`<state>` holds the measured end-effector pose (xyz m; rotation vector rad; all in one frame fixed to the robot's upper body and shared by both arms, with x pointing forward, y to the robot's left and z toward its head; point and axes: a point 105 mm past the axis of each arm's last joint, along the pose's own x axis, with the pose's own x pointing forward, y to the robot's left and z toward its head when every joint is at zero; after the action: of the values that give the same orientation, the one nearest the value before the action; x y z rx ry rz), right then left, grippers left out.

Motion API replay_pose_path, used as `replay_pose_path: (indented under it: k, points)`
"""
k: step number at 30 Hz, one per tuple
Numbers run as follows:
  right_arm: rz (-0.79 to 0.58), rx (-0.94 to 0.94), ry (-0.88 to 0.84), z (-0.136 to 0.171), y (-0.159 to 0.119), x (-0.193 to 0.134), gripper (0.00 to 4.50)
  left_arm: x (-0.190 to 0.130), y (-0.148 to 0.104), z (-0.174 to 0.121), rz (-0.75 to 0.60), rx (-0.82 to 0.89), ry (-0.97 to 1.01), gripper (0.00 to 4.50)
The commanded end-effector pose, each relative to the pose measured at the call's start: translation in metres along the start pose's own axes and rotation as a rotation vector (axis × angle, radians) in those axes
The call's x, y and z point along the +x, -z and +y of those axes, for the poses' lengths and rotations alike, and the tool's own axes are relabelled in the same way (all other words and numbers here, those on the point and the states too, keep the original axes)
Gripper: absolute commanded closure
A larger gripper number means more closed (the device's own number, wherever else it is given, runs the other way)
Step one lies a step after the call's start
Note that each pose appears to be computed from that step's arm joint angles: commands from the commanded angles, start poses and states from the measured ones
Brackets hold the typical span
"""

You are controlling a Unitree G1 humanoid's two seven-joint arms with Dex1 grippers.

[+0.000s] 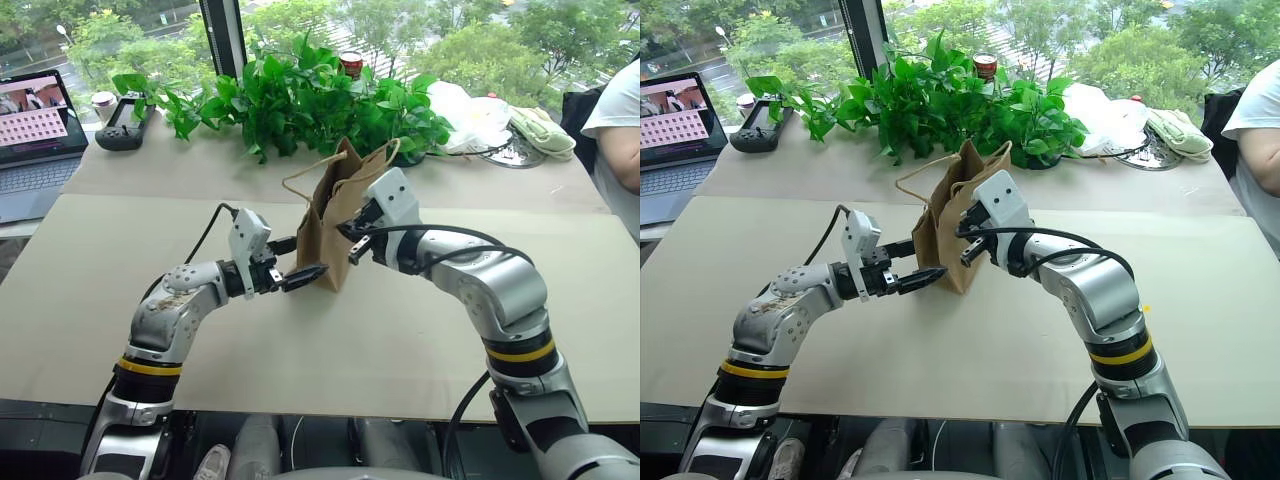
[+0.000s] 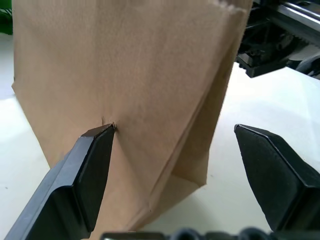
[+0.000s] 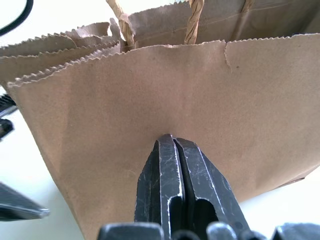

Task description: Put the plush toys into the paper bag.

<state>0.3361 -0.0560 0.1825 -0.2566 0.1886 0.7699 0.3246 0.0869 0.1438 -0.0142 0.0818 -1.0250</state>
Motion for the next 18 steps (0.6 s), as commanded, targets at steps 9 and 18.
replay_pose_path:
  k: [9, 18]
  points:
    - [-0.036, -0.023, 0.011, 0.002, -0.011, 0.0, 4.44, 0.025, -0.007, 0.009, -0.029, 0.121, -0.123, 0.38]
    - [-0.033, -0.02, 0.013, 0.003, -0.01, 0.0, 4.5, 0.026, -0.005, 0.022, -0.023, 0.18, -0.232, 0.92]
